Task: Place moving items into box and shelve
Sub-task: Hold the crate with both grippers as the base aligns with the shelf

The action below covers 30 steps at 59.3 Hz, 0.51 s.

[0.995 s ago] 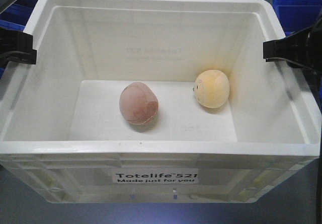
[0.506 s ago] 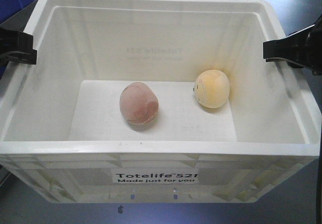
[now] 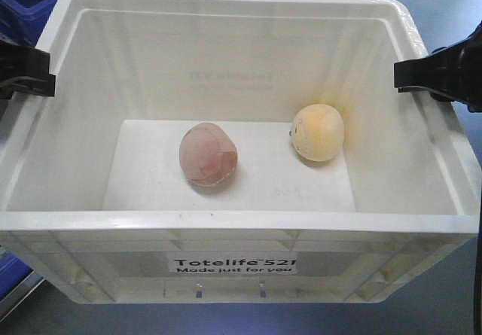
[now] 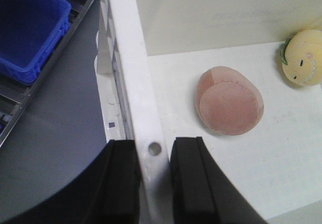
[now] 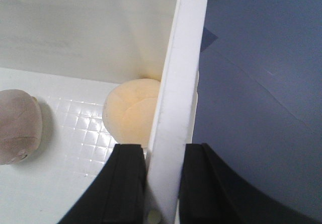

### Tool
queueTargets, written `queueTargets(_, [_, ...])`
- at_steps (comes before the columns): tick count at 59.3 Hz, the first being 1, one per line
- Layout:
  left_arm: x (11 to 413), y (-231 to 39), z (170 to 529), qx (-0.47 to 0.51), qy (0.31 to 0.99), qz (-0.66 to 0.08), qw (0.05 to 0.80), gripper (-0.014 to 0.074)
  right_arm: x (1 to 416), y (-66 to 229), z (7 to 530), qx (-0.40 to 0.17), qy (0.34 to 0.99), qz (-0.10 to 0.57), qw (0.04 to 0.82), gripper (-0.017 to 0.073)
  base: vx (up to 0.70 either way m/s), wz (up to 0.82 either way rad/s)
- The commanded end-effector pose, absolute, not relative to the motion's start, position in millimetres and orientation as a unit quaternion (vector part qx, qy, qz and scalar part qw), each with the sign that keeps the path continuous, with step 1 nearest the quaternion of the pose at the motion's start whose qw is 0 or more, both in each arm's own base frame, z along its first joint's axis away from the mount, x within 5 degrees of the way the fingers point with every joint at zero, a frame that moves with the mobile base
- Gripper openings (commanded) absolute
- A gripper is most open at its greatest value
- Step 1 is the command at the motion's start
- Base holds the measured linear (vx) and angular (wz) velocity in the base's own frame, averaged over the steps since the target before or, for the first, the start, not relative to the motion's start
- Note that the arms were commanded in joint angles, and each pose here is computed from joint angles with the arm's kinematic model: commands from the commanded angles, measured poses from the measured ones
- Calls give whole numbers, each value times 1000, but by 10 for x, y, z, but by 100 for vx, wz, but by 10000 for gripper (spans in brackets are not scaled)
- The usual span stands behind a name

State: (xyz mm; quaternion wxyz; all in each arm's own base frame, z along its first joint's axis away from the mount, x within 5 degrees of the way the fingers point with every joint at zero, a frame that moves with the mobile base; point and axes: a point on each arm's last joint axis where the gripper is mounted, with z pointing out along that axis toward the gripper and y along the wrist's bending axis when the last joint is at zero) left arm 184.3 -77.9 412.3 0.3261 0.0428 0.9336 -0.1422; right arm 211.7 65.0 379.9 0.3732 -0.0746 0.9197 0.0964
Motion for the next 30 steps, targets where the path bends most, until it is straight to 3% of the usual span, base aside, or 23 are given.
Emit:
queueTargets(1, [1797, -765, 4416, 49, 892, -170, 416, -6, 2125, 626, 4100, -79, 874, 101, 468, -6, 20, 51])
queueTargets(30, [1797, -765, 4416, 49, 892, -170, 416, -6, 2125, 626, 4099, -79, 874, 100, 468, -6, 19, 53])
